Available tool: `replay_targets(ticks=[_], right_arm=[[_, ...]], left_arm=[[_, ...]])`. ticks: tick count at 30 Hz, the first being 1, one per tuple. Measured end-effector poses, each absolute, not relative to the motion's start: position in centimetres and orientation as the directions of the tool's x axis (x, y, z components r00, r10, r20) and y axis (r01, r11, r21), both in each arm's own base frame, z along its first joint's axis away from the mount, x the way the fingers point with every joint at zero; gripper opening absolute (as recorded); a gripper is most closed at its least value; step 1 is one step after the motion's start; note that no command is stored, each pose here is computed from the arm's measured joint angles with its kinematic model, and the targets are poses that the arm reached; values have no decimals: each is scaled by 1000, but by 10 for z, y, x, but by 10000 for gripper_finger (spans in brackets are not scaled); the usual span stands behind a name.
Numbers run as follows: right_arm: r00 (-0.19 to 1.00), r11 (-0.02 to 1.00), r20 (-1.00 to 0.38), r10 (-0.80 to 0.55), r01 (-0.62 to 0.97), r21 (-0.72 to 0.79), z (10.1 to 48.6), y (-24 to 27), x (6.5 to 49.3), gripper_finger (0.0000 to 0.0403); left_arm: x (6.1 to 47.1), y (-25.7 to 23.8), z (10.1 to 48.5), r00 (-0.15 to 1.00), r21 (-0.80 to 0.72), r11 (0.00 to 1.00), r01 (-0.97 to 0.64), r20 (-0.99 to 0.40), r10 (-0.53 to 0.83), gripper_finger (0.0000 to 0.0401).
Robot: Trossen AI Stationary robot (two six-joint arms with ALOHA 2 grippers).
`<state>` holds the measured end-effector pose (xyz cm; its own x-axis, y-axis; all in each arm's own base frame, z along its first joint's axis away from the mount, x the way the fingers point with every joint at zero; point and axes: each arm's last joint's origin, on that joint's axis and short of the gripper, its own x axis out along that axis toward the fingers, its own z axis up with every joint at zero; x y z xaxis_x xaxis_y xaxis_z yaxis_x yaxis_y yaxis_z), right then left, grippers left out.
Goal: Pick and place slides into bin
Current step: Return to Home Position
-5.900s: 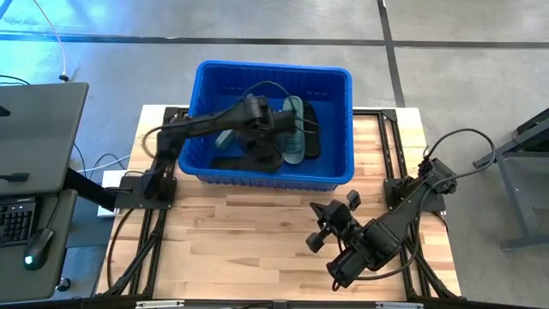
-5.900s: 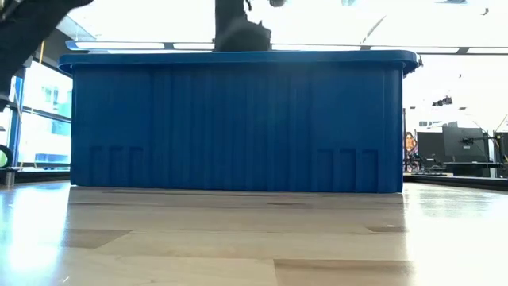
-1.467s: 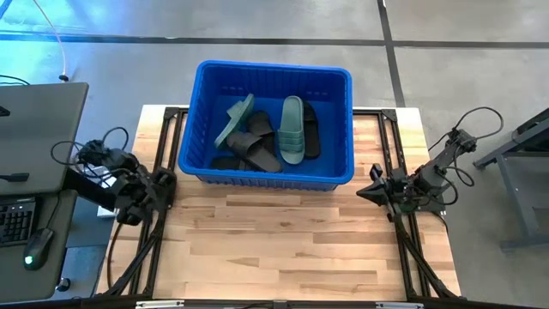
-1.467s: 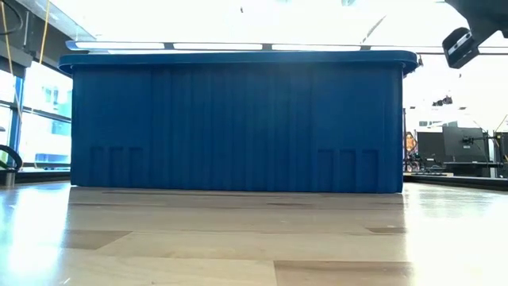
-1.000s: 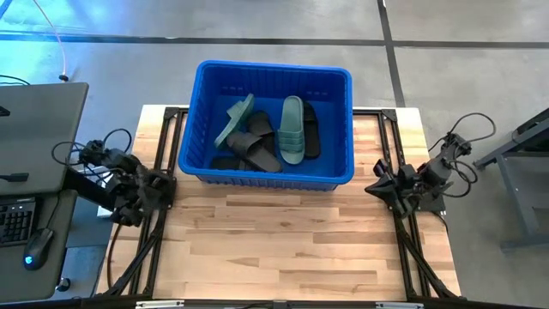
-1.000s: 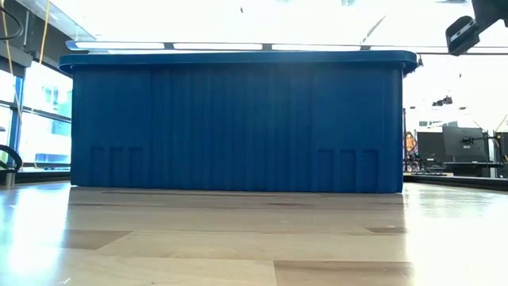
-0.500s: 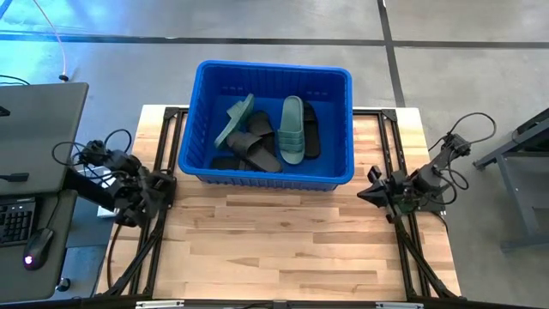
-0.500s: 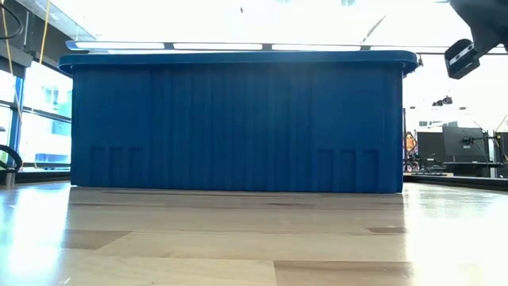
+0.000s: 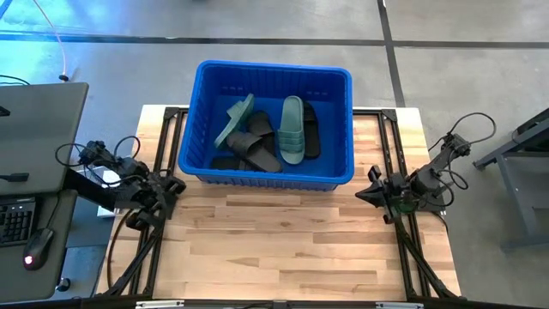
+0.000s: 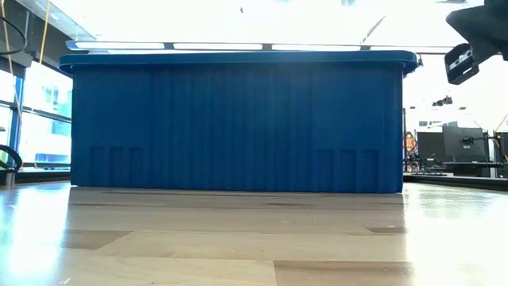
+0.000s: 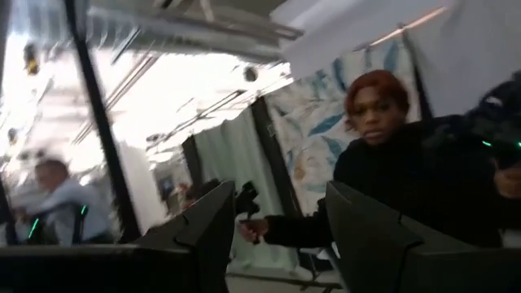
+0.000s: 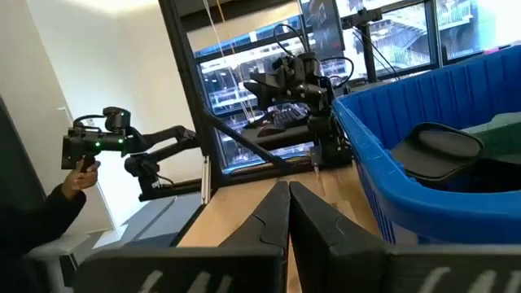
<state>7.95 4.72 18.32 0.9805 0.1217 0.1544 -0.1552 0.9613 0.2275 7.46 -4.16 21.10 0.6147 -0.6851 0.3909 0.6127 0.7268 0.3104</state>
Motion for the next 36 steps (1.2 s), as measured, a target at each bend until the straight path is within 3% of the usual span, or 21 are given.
replay_targets(ticks=[9, 14, 20, 36], right_arm=[[982, 963, 146, 123, -154, 222, 182, 47, 80, 0], [982, 964, 141, 123, -152, 219, 182, 47, 80, 0], [982, 964, 140, 123, -152, 218, 182, 47, 80, 0], [982, 964, 140, 123, -152, 218, 182, 47, 80, 0]], left_arm=[[80, -41, 200, 709, 231, 787, 572, 343, -616, 182], [84, -41, 188, 764, 195, 796, 573, 225, -605, 184], [89, -39, 177, 866, 139, 872, 470, 120, -486, 184], [89, -38, 171, 878, 139, 874, 466, 50, -476, 182]])
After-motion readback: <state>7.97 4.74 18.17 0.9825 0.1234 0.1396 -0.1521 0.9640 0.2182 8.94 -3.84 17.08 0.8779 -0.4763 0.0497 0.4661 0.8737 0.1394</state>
